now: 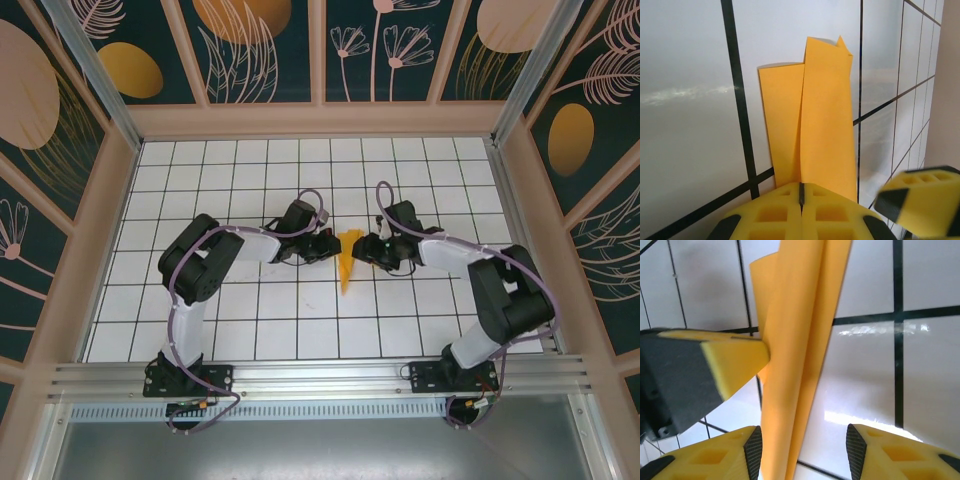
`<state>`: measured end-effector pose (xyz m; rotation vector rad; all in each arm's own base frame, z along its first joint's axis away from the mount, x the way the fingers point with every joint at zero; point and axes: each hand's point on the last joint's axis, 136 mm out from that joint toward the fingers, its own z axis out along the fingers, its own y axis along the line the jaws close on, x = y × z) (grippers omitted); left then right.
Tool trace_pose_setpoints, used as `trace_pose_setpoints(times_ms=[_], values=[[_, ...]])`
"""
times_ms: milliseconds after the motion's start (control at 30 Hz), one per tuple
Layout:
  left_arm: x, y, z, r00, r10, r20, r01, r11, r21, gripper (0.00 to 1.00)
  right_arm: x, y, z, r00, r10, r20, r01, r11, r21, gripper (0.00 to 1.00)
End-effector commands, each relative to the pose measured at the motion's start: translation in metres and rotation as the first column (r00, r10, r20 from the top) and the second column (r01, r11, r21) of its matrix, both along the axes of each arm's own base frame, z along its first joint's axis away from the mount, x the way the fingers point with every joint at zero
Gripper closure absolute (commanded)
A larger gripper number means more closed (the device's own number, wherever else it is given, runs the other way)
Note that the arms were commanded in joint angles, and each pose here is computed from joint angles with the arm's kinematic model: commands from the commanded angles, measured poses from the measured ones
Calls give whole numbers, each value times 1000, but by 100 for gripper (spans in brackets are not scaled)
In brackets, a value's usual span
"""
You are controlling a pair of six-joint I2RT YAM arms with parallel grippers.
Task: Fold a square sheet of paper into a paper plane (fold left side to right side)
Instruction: Fold the wing for the fifth time at the center of the table.
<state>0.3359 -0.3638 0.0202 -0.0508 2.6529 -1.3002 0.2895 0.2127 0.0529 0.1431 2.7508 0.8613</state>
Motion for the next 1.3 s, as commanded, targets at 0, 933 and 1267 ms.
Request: trace_pose_setpoints(times_ms=[0,933,1267], values=[[7,2,-2,1000,2,21,-2,1000,7,100,-10,-6,10,997,-70,32,73,992,-104,50],[8,0,-6,1000,-5,22,5,1000,-4,100,-56,38,-21,998,-61,-9,53,924,-379,72],[9,0,-6,1000,-5,24,5,1000,1,100,-58,39,-27,999,-45,-26,31,917,-397,84]])
